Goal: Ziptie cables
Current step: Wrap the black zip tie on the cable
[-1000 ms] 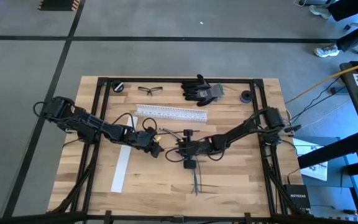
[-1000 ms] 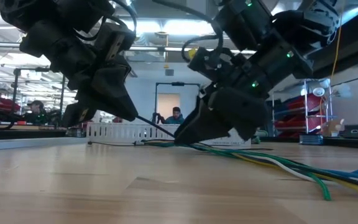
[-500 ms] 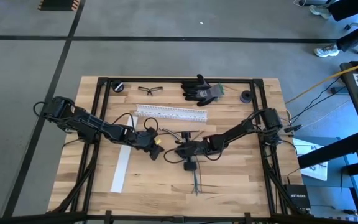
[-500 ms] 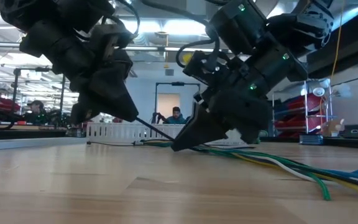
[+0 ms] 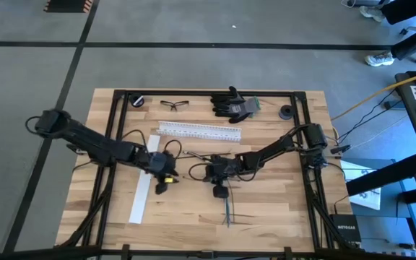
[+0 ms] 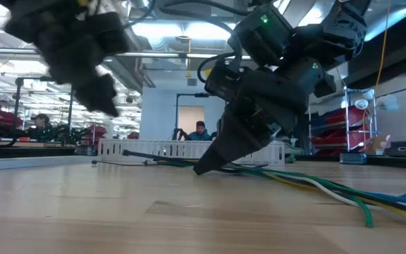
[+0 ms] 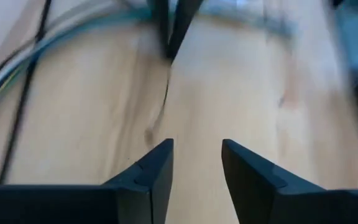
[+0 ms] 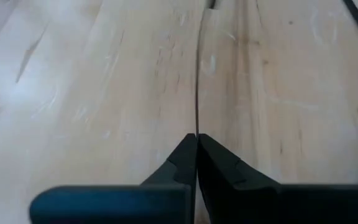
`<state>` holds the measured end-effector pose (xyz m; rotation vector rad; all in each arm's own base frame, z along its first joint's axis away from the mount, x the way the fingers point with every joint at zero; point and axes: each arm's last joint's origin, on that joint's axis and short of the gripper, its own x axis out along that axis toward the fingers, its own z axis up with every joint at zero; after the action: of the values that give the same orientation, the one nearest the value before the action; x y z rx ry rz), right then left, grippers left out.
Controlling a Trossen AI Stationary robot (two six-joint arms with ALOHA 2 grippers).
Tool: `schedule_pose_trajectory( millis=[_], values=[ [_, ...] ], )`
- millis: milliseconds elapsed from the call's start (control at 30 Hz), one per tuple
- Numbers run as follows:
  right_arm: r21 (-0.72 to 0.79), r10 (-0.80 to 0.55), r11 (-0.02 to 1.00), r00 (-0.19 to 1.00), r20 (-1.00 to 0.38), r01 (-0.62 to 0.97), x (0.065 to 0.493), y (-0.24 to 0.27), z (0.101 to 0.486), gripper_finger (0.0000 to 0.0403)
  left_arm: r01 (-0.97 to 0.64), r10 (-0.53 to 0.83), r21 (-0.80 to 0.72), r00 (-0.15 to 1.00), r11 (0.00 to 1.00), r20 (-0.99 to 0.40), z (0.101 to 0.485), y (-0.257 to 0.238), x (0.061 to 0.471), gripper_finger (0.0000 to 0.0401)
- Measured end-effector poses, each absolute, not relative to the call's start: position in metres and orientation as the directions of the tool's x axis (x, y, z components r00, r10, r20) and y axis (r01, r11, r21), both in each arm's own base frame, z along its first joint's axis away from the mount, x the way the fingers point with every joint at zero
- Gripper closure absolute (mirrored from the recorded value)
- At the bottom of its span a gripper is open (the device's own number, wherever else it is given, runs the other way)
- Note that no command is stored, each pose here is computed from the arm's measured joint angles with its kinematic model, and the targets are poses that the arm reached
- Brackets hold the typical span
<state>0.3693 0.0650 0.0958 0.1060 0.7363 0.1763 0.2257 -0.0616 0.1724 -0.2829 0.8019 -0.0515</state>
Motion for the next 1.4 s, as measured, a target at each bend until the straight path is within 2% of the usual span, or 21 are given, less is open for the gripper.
schedule_pose_trajectory(
  millis=[133, 333, 667, 1033, 1233, 1400],
  values=[
    [0.191, 0.201, 0.977, 0.728, -0.656, -0.098, 0.369, 0.065, 0.096, 0.0403, -0.138, -0.065, -0.205, 0.660, 0.969, -0.749, 0.159, -0.080, 0.211, 0.0290],
    [0.245, 0.236, 0.964, 0.749, -0.619, -0.101, 0.373, 0.062, 0.099, 0.0403, -0.253, 0.027, -0.261, 0.764, 0.932, -0.644, 0.141, -0.110, 0.219, 0.0306],
    [0.261, 0.237, 0.960, 0.782, -0.576, -0.098, 0.376, 0.057, 0.104, 0.0403, -0.443, 0.173, -0.399, 0.813, 0.803, -0.555, 0.102, -0.115, 0.242, 0.0317],
    [0.266, 0.239, 0.958, 0.801, -0.548, -0.105, 0.377, 0.057, 0.106, 0.0403, -0.509, 0.379, -0.466, 0.858, 0.724, -0.347, 0.090, -0.130, 0.245, 0.0317],
    [0.309, 0.234, 0.948, 0.821, -0.521, -0.074, 0.372, 0.052, 0.101, 0.0403, -0.553, 0.513, -0.491, 0.827, 0.673, -0.228, 0.080, -0.138, 0.242, 0.0317],
    [0.334, 0.251, 0.939, 0.834, -0.492, -0.085, 0.372, 0.050, 0.103, 0.0403, -0.565, 0.559, -0.517, 0.808, 0.644, -0.187, 0.068, -0.139, 0.244, 0.0317]
  ],
)
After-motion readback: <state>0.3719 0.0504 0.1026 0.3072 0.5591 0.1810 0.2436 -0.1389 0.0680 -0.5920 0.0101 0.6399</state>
